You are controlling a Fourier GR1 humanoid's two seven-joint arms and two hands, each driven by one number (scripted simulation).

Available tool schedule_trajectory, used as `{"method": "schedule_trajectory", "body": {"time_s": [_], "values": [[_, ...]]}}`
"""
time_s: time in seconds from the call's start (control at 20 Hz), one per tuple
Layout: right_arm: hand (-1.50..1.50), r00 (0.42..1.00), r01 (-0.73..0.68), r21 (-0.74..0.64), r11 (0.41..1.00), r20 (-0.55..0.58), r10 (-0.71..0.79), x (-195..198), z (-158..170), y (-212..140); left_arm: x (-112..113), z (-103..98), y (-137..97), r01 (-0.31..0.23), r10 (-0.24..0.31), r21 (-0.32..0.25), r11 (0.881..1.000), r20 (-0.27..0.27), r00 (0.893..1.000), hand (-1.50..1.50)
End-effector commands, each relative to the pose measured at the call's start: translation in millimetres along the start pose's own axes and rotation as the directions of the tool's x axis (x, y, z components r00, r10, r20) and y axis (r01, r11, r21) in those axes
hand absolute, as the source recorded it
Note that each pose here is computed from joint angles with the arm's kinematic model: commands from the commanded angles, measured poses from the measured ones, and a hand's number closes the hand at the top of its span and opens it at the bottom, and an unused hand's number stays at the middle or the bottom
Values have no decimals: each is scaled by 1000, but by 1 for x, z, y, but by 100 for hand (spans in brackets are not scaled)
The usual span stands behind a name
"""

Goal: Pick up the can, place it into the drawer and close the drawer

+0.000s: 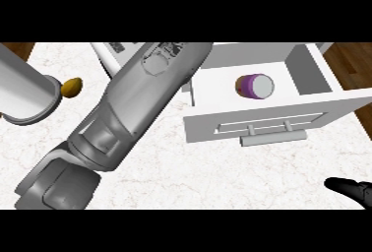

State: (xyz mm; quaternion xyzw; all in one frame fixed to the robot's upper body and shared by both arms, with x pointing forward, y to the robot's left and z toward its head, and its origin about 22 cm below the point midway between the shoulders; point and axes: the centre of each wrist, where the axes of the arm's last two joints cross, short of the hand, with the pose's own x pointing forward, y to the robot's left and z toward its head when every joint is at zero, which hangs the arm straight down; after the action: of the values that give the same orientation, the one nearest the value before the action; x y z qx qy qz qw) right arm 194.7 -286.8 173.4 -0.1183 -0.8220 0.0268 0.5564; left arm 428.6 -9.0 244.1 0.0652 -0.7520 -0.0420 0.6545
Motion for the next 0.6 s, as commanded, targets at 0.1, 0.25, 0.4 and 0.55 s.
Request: {"method": "schedule_trajectory", "body": {"time_s": [0.1,0.25,0.4,0.55], "values": [[-150,990,-120,55,991,87,115,10,-18,10,10,-3,-5,-35,35,26,999,7,999,-150],[-150,971,-212,95,973,134,198,8,-12,13,17,-5,-6,-64,65,41,997,-17,998,-150],[-150,943,-314,119,942,156,295,4,-21,10,11,-5,-5,-92,92,36,995,-5,996,-150],[-150,894,-429,113,896,192,404,7,-40,20,17,-6,-5,-130,130,25,991,3,992,-150]]}}
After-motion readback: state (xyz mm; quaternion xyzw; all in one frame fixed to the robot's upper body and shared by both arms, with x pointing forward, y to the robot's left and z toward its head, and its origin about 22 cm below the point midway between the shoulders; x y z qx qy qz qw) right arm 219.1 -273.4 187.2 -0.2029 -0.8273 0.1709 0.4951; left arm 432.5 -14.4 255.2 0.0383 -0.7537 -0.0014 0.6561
